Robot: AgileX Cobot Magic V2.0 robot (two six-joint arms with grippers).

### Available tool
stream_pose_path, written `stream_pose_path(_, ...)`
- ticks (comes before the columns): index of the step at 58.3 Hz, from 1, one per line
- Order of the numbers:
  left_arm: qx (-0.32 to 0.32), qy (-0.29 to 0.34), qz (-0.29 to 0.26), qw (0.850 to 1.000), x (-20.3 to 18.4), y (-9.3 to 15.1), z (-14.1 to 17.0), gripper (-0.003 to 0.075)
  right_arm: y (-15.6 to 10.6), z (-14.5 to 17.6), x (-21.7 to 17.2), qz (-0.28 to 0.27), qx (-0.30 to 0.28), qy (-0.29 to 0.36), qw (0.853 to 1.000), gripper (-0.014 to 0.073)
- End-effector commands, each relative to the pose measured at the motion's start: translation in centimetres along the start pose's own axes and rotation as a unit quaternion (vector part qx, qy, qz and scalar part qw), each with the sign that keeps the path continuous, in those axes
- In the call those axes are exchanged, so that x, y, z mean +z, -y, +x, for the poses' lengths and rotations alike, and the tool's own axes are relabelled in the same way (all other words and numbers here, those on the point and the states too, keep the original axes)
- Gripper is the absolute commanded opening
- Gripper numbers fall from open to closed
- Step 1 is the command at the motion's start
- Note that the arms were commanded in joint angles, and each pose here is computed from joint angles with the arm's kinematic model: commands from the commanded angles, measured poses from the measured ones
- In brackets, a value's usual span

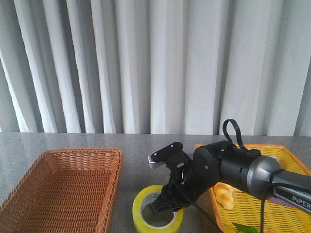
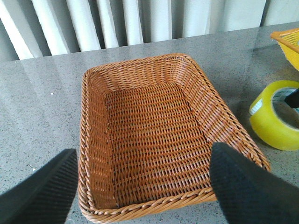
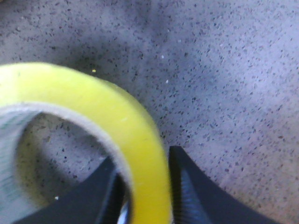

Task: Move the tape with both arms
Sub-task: 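Grip the tape roll rim with the right gripper, lift and set it on the table, then open the right gripper and withdraw it back over the yellow basket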

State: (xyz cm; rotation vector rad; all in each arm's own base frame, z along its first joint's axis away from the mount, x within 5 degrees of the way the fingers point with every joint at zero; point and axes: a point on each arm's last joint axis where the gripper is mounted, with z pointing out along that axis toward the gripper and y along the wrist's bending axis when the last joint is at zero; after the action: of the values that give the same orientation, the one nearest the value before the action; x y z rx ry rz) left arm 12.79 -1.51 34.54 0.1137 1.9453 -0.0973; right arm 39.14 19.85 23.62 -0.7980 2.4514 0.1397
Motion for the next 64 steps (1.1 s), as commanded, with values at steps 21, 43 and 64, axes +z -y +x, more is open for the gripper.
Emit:
stream_pose_path(21, -0.016, 0.06, 0.007, 0.998, -0.5, 0.1, -1.9, 0.0549, 0.5, -2.8, -9.6, 0.022, -0.005, 0.121, 0.992, 0.0445)
stream_pose_path(43, -0.012, 0.053, 0.044, 0.998, 0.1, 0.8, -2.2, 0.0549, 3.1, 4.1, -20.3, 0.058, 0.083, 0.173, 0.98, 0.0386)
stream_pose_path(64, 0.033, -0.056, 0.144, 0.988, 5.5, 3.2, -5.3, 0.0541, 1.5, 13.9, -23.1, 0.089, 0.124, 0.144, 0.978, 0.0337)
